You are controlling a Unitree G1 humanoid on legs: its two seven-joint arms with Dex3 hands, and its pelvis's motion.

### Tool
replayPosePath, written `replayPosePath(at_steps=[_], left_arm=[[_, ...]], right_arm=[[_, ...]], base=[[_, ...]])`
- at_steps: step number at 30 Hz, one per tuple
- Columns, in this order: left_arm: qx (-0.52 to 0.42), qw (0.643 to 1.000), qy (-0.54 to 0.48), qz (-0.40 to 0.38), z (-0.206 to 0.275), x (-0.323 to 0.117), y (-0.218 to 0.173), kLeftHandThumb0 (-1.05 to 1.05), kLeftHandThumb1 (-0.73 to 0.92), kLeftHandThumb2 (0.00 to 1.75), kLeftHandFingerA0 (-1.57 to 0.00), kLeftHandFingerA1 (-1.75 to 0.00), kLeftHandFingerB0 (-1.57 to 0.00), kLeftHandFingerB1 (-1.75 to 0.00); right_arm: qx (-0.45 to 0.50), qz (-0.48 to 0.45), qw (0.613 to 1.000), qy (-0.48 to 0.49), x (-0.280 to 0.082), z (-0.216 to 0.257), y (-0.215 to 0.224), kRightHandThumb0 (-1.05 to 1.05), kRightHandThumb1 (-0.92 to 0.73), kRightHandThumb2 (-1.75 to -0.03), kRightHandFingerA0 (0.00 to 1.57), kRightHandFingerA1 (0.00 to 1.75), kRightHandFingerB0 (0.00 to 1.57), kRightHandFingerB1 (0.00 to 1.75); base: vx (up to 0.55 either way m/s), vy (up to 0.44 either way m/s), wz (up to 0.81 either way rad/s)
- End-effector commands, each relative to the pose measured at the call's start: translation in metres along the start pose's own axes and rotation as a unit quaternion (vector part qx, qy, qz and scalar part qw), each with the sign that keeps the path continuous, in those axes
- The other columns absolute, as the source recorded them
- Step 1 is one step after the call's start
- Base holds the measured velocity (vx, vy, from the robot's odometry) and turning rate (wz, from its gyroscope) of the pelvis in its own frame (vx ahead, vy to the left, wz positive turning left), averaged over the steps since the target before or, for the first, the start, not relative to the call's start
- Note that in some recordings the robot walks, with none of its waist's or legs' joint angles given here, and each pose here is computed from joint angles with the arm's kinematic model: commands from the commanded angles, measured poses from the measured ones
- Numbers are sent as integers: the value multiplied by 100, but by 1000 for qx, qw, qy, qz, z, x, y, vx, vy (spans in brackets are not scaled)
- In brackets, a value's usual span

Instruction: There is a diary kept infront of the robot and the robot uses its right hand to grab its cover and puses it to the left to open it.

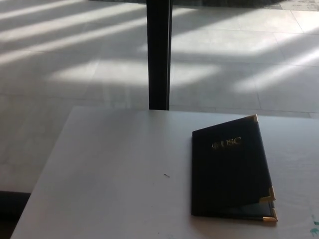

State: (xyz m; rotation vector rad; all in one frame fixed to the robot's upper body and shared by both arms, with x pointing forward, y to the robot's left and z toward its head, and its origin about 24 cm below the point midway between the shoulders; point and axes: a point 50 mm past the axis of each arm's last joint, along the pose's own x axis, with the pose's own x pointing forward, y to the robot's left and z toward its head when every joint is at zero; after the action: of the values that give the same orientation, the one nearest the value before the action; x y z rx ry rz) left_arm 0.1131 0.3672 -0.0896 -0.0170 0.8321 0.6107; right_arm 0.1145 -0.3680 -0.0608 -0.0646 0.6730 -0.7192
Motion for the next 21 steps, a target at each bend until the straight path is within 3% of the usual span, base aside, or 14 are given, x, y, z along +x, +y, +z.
replayPosePath(at_steps=[1, 2, 3, 5, 6, 7, 8, 9, 12, 15, 16, 17, 18, 21], left_arm=[[-320, 943, -67, 60, 25, 0, 46, -105, 79, 150, -43, -144, -23, -124], [-321, 943, -67, 60, 25, 0, 46, -105, 79, 148, -39, -137, -23, -121], [-319, 944, -67, 57, 24, -1, 47, -105, 92, 106, -19, -174, -14, -152], [-315, 945, -68, 52, 25, -1, 46, -105, 92, 100, -25, -155, -18, -136], [-316, 945, -67, 54, 24, -1, 47, -105, 92, 108, -22, -175, -16, -153], [-317, 945, -66, 57, 24, -1, 47, -105, 78, 148, -37, -136, -23, -121], [-316, 945, -66, 57, 24, -1, 48, -105, 79, 150, -38, -138, -25, -124], [-316, 945, -68, 56, 24, -1, 48, -105, 79, 152, -43, -145, -26, -128], [-318, 944, -69, 59, 24, -1, 49, -105, 78, 152, -40, -142, -26, -127], [-318, 944, -69, 61, 25, -1, 49, -105, 79, 153, -45, -148, -26, -130], [-319, 943, -69, 61, 24, -1, 49, -105, 78, 151, -44, -145, -25, -126], [-323, 942, -67, 63, 24, -1, 49, -105, 79, 152, -48, -149, -26, -129], [-324, 941, -67, 66, 25, -1, 50, -105, 79, 153, -50, -151, -29, -131], [-325, 941, -68, 65, 25, -1, 50, -105, 81, 152, -45, -146, -26, -128]], right_arm=[[389, -126, 908, -88, -8, 57, -77, -44, -80, -129, 66, 97, 19, 69], [395, -137, 903, -97, -9, 62, -83, -70, -92, -89, 56, 136, 29, 109], [399, -149, 898, -114, -11, 68, -89, -71, -92, -88, 59, 139, 32, 113], [407, -150, 886, -160, -13, 89, -101, -77, -81, -116, 68, 108, 52, 92], [409, -152, 884, -167, -14, 94, -102, -76, -92, -82, 64, 131, 42, 112], [411, -155, 879, -183, -15, 106, -103, -72, -80, -121, 76, 108, 54, 93], [414, -156, 875, -198, -17, 118, -104, -76, -92, -81, 77, 123, 46, 113], [425, -149, 866, -219, -20, 136, -105, -72, -84, -124, 78, 107, 48, 90], [431, -116, 851, -277, -30, 176, -101, -78, -92, -81, 72, 104, 46, 99], [457, -93, 829, -308, -38, 206, -92, -75, -92, -75, 92, 84, 62, 89], [460, -81, 824, -320, -42, 216, -87, -79, -92, -77, 93, 78, 69, 85], [452, -64, 824, -335, -46, 224, -80, -69, -81, -125, 85, 77, 70, 80], [446, -48, 822, -350, -52, 231, -71, -78, -92, -76, 90, 67, 75, 72], [422, -9, 829, -366, -65, 248, -43, -78, -92, -74, 85, 60, 77, 60]], base=[[0, 0, 0], [0, 0, 0], [0, 0, 0], [0, 0, 0], [0, 0, 0], [0, 0, 0], [0, 0, 0], [0, 0, 0], [0, 0, 0], [0, 0, 0], [0, 0, 0], [0, 0, 0], [0, 0, 0], [0, 0, 0]])
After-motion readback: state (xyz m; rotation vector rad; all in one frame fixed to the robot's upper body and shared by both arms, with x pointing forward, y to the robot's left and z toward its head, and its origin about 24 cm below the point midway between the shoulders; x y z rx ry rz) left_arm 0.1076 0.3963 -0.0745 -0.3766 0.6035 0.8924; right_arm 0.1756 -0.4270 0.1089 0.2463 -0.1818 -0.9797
